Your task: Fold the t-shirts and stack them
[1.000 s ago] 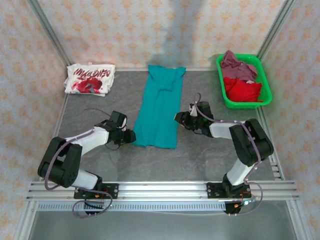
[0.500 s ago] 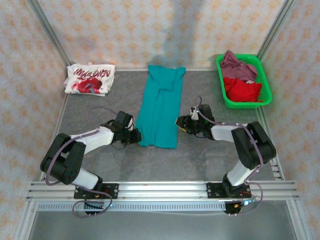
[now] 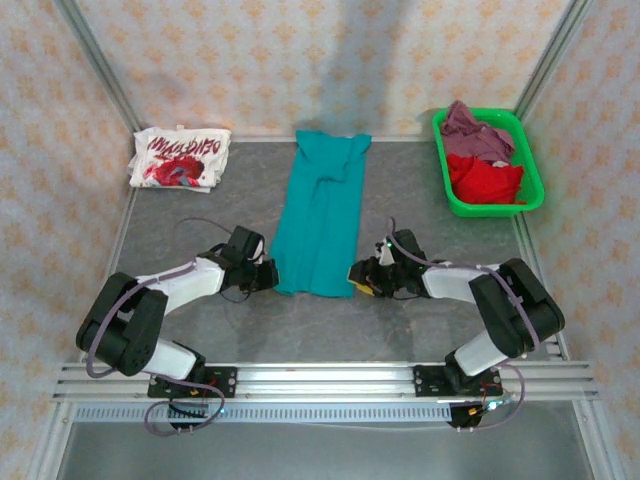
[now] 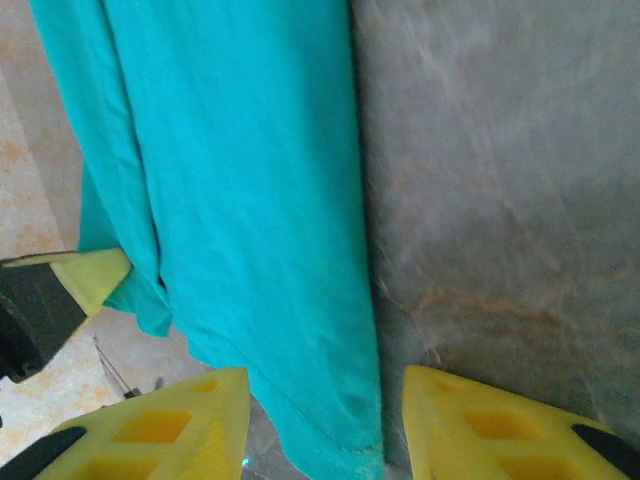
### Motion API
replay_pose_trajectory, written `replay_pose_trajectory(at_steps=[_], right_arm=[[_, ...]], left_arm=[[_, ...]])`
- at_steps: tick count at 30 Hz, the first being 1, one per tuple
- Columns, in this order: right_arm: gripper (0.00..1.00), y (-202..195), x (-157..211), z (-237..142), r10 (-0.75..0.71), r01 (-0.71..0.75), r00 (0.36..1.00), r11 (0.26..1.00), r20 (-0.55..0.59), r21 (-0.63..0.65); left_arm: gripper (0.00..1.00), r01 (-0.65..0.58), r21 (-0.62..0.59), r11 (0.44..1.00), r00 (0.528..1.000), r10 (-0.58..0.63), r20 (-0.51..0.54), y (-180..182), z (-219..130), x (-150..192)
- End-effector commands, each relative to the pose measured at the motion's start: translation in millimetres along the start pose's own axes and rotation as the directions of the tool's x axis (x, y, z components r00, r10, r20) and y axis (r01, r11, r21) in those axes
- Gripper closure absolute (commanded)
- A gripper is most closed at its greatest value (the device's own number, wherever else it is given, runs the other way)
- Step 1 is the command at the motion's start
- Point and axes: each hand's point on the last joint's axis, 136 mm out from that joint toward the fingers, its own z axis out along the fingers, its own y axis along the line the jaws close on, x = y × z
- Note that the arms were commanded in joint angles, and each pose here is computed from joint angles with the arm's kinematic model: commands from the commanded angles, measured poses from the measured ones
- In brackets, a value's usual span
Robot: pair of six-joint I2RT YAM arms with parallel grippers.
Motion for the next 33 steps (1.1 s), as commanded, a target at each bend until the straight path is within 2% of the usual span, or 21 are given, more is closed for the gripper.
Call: replay_pose_trajectory(at_steps=[1,9,17,26,33], right_arm=[[0.56,4.8,11.8,2.0,0.03,-0.031,0.999,0.999,-0.031,-0.042],[0.57,21.5,18.0,11.6,0.039,-0.042,0.999,0.995,-0.031,-0.094],[0.64,12.4,21.2,8.7,0.069,-0.069,0.998,0.996,0.006,-0.051],[0.57,3.9,27.0,1.7,0.086,-0.087,0.996,0.995,0.024,0.046],[0.6,14.9,31.9,13.7,0.073,-0.074,0.997,0.997,0.018,0.035]], left_arm=[[1.0,0.008,0.006,1.0,1.0,-0.008,0.03,-0.3,-4.1,-0.9],[1.0,0.021,0.019,1.0,0.999,-0.022,0.043,-0.6,-7.5,0.9],[1.0,0.03,0.015,0.999,0.997,-0.031,0.066,2.4,-11.0,1.4],[1.0,0.035,0.017,0.999,0.996,-0.037,0.08,3.4,-14.2,1.9],[1.0,0.04,0.021,0.999,0.996,-0.042,0.085,4.9,-12.2,2.9]])
